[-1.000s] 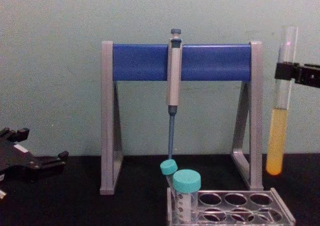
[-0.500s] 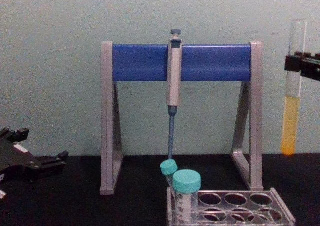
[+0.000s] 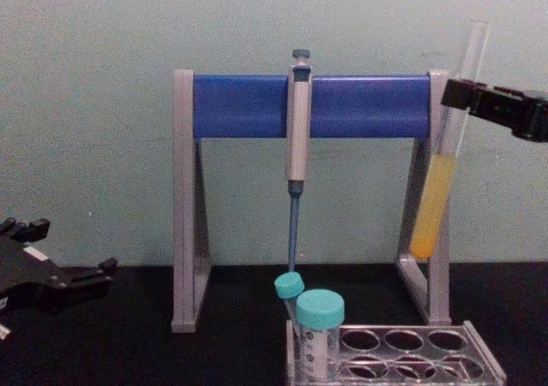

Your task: Pick up the test tube from the test tube rack, shake it, then place it back into the test tube rack.

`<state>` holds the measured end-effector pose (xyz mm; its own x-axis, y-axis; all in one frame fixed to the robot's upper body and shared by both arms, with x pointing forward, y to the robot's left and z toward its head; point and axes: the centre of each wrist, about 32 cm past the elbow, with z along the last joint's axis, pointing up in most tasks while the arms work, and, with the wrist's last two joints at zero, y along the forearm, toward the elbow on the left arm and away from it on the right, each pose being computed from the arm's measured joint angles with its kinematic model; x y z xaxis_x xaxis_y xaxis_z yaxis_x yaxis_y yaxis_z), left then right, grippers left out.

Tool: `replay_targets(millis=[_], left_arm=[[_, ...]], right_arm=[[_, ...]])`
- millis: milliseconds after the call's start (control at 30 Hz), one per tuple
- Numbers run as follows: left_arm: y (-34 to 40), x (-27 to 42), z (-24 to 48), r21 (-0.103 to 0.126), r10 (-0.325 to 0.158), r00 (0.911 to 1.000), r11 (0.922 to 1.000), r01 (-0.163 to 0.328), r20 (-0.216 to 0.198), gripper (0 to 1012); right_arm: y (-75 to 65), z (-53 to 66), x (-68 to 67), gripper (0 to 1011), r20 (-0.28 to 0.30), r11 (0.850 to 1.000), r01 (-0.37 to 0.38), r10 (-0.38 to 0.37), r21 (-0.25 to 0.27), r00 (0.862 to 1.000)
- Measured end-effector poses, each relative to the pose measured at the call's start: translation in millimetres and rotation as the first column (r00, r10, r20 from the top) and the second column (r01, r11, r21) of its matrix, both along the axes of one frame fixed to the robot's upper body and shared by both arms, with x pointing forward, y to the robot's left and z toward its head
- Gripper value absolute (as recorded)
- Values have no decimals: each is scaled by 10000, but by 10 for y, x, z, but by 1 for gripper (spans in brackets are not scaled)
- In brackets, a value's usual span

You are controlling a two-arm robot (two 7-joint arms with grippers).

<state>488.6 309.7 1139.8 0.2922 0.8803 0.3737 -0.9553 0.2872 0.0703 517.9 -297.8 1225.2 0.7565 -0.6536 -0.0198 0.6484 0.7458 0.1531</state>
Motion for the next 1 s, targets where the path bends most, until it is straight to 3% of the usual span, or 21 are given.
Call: replay_targets(millis=[267, 433, 633, 833, 1000], left_arm=[[0, 0, 0, 0, -1, 10000, 10000, 1, 0, 1001], [0, 0, 0, 0, -1, 10000, 10000, 1, -1, 1001], [0, 0, 0, 0, -1, 10000, 10000, 1, 0, 1001], [0, 0, 0, 0, -1, 10000, 10000, 1, 1, 1001], [0, 0, 0, 0, -2, 10000, 10000, 2, -1, 1001]], right_arm=[[1, 15, -16, 228, -219, 9950, -1001, 1003, 66, 9947], [-61, 63, -78, 228, -364, 9902, -1333, 1318, -420, 9906], [-203, 114, -175, 228, -472, 9902, -933, 888, -1035, 9949], [-272, 143, -202, 228, -273, 9923, -328, 297, -1197, 9992], [-253, 144, -172, 228, -24, 9939, 91, -94, -1103, 10000]])
